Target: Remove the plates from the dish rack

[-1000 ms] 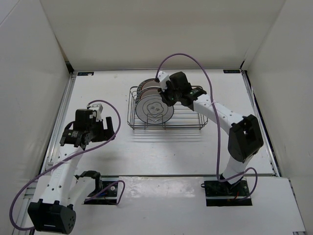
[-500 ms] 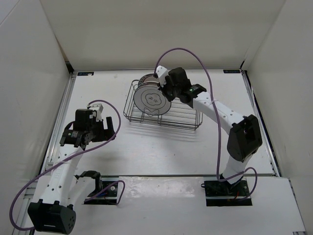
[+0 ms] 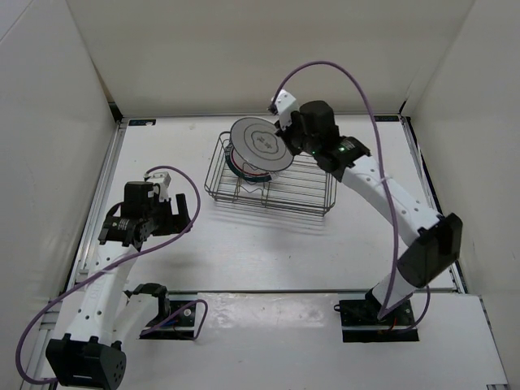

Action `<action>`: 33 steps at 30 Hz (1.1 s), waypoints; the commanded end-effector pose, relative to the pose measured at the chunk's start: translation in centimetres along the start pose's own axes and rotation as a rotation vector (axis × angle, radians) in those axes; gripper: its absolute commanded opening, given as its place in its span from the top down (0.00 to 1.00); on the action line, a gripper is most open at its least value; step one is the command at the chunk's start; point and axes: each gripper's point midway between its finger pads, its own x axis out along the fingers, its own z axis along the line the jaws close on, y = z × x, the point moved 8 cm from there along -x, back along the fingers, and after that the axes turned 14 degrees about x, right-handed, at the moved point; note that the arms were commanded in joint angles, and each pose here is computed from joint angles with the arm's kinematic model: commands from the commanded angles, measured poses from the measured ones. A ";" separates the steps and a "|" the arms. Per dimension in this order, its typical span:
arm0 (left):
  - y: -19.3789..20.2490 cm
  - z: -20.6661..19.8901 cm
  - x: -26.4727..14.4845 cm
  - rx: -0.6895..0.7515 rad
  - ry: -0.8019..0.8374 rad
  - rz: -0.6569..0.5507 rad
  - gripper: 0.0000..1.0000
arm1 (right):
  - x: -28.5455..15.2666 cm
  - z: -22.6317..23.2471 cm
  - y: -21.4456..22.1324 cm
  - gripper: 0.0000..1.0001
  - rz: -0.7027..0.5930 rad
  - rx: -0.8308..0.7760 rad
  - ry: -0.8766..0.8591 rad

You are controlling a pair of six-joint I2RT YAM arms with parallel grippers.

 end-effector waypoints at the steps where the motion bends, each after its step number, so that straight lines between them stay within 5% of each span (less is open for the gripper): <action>1: -0.1 -0.1 -0.2 0.003 0.008 -0.028 0.00 | -6.2 -0.8 -6.6 1.00 -0.282 0.039 0.045; 9: 0.3 0.4 -0.2 -0.049 -0.074 0.014 0.00 | -14.1 2.5 -4.6 1.00 -0.188 0.163 -0.246; 17: 1.3 0.6 0.3 -0.123 -0.155 0.052 0.00 | -16.1 6.7 6.4 1.00 0.093 0.380 -0.530; 24: 1.4 0.6 0.1 -0.137 -0.178 0.063 0.00 | -17.2 6.7 11.4 1.00 0.187 0.412 -0.471; 33: 2.8 2.3 -0.5 -0.249 -0.453 0.010 0.00 | -14.2 7.9 16.9 1.00 0.212 0.648 -0.445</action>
